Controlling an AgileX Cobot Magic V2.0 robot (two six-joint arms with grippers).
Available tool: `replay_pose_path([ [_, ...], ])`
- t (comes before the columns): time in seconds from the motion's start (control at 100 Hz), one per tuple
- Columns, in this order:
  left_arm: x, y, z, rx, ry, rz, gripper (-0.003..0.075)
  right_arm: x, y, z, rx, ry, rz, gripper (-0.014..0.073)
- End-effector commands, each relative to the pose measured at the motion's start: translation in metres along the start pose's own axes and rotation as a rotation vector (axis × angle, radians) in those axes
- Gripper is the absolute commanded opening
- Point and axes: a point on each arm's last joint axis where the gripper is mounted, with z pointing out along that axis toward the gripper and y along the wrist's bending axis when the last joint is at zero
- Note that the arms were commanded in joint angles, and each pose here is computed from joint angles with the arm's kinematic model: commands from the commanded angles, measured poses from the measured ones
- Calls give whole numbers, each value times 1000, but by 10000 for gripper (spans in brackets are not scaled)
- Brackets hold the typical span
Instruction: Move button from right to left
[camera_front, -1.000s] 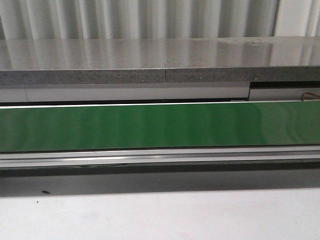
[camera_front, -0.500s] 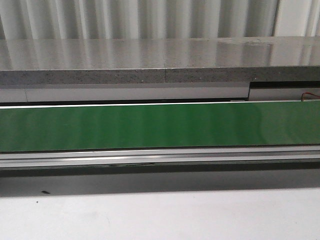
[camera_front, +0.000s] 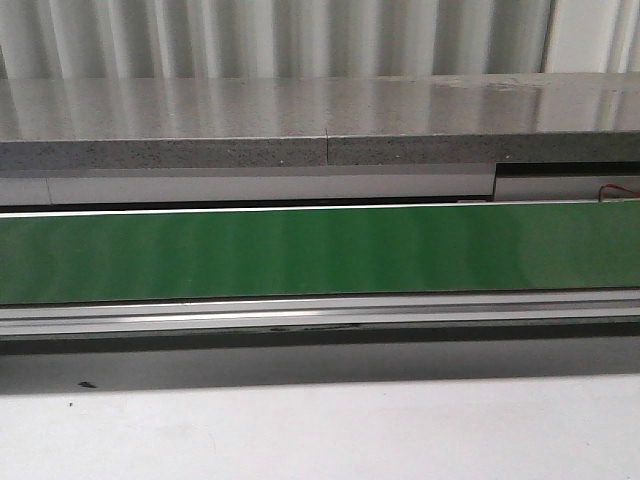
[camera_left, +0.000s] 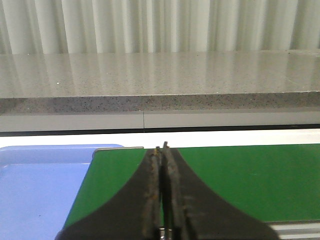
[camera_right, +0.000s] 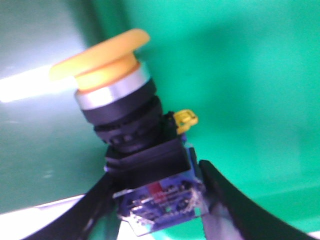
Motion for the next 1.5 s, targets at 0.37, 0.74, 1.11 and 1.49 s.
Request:
replay_pose_path([
  [0.37, 4, -1, -1, 14, -70, -2, -20, -7, 53, 7, -58, -22, 55, 146],
  [0.74, 4, -1, -1, 14, -70, -2, -21, -6, 59, -19, -79, -146, -46, 622],
  [1.11, 4, -1, -1, 14, -70, -2, -20, 26, 95, -80, -125, -347, -370, 378],
  [1.49, 4, -1, -1, 14, -70, -2, -21, 84, 98, -107, -177, -537, -449, -59],
])
